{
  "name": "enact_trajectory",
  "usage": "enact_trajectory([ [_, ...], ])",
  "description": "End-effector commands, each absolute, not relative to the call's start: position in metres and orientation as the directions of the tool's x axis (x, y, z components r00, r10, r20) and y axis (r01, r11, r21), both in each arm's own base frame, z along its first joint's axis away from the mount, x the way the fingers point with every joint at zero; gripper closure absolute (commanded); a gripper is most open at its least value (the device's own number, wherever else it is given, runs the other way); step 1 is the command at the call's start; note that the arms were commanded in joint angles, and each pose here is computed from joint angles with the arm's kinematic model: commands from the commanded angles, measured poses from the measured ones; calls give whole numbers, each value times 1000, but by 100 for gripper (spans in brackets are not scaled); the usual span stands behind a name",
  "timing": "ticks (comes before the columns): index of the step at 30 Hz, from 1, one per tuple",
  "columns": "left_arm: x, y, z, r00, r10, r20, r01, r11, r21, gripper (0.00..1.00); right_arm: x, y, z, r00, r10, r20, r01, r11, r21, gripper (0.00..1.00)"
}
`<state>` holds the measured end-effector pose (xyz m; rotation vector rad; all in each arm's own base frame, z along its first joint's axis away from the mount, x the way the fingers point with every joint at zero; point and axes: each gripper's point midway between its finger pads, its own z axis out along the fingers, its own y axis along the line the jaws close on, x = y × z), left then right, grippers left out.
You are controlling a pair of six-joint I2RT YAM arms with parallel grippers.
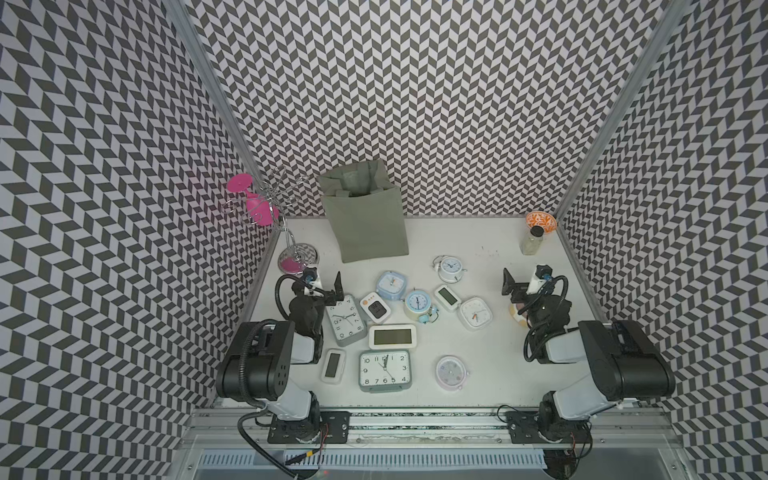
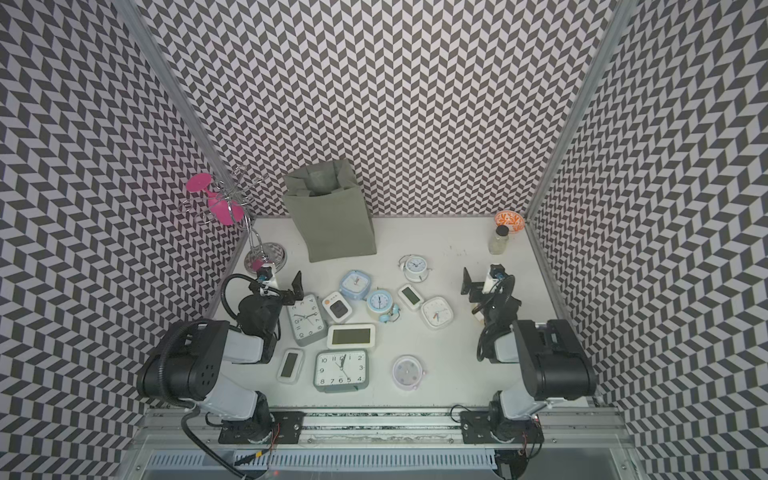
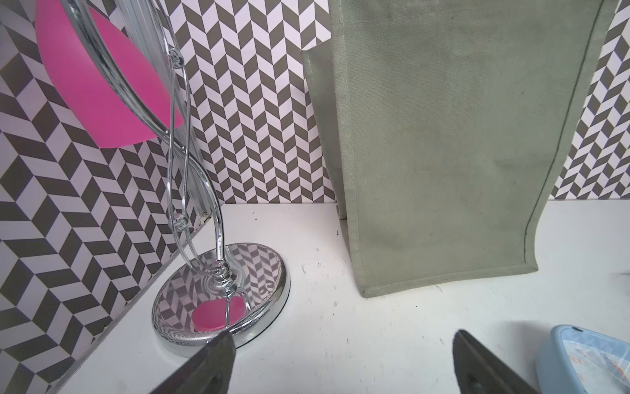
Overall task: Put the alarm clock into the canvas bag
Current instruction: Pick up the alarm from the center of the board.
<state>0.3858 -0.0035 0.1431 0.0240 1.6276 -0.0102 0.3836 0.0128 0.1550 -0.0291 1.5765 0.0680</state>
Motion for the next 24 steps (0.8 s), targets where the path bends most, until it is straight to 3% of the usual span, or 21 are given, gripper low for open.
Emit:
enact_trajectory([
  [1, 387, -4, 146, -48, 18, -999, 20, 1000, 17, 1, 382, 13, 157, 10, 24, -1000, -56, 998, 23, 1],
  [22, 386, -3, 147, -44, 14, -999, 19, 1000, 13, 1, 382, 13, 158, 11, 25, -1000, -57, 998, 24, 1],
  [24, 379, 12, 161, 3, -11, -1000, -80, 997, -11, 1, 379, 12, 165, 38, 27, -999, -50, 998, 25, 1],
])
